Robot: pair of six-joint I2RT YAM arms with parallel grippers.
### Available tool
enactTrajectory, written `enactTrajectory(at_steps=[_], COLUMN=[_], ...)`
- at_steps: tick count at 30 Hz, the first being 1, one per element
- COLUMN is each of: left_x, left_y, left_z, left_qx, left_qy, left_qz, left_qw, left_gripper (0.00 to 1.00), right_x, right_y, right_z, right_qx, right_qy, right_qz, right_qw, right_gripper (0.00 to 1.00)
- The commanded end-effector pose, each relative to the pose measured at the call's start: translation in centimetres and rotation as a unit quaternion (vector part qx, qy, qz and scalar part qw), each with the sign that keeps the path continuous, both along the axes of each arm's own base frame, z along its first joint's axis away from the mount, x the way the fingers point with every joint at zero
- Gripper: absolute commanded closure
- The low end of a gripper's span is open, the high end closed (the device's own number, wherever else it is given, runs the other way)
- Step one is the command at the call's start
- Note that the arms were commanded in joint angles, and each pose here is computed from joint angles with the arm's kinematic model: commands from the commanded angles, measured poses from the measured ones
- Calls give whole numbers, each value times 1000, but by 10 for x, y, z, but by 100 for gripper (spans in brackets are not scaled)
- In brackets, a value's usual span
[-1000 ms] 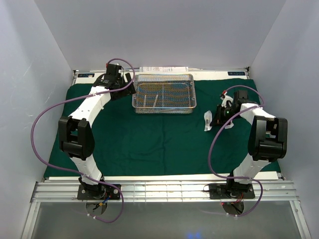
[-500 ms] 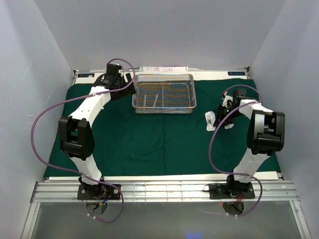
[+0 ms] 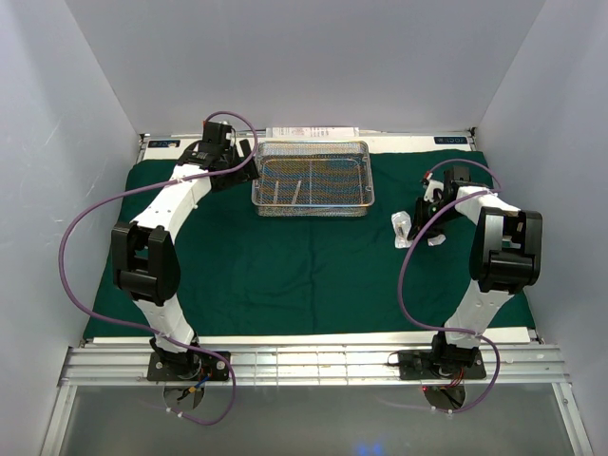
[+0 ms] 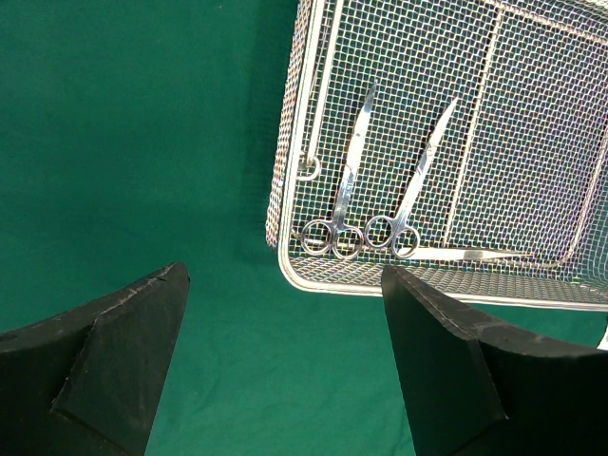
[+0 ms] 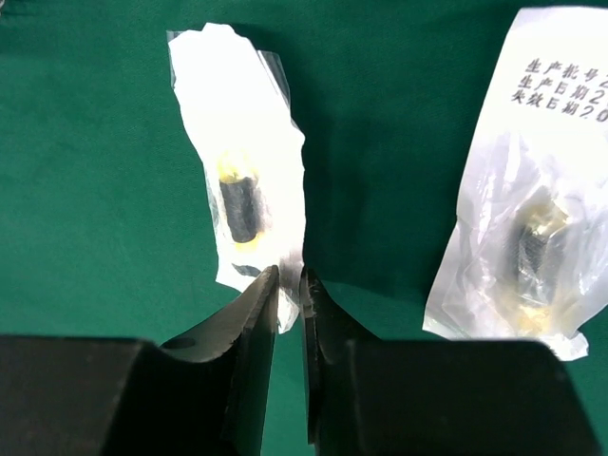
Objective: Open and lay out the surgical kit
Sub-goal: Place the medical item in the surgical kit.
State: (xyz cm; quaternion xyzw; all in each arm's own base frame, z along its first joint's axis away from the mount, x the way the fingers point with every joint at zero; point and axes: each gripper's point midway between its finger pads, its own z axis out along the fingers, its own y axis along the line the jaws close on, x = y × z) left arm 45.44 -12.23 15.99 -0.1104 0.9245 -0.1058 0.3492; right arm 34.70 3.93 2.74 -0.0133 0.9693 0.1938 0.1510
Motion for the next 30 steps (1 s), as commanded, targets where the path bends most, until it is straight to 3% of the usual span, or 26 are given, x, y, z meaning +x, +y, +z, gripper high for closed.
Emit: enactTrajectory(at_steps=[1, 4, 12, 16, 24, 30], left_x=[2, 1, 3, 7, 18, 30], left_y=[-3, -3, -7, -10, -50, -84], left_z=[26, 26, 27, 33, 42, 25], left_qx=[-11, -11, -18, -19, 2, 37], left_qy=[-34, -33, -32, -39, -60, -52], left_qz=[-6, -6, -11, -22, -88, -109], left_qw=[999, 999, 999, 999, 994, 992], left_gripper=[6, 6, 6, 6, 9, 19], right_x=[-1, 0, 8, 12, 26, 27], right_y=[-3, -5, -11, -13, -1, 18], right_z=[3, 4, 27, 50, 130, 171], right_qx=[-4, -9, -29, -38, -38, 2], right_qy=[-1, -2, -31, -57, -182, -283], right_qz=[-1, -6, -20, -31, -63, -66], right_qw=[1000, 1000, 999, 997, 981, 957], right_gripper=[78, 77, 48, 39, 30, 27])
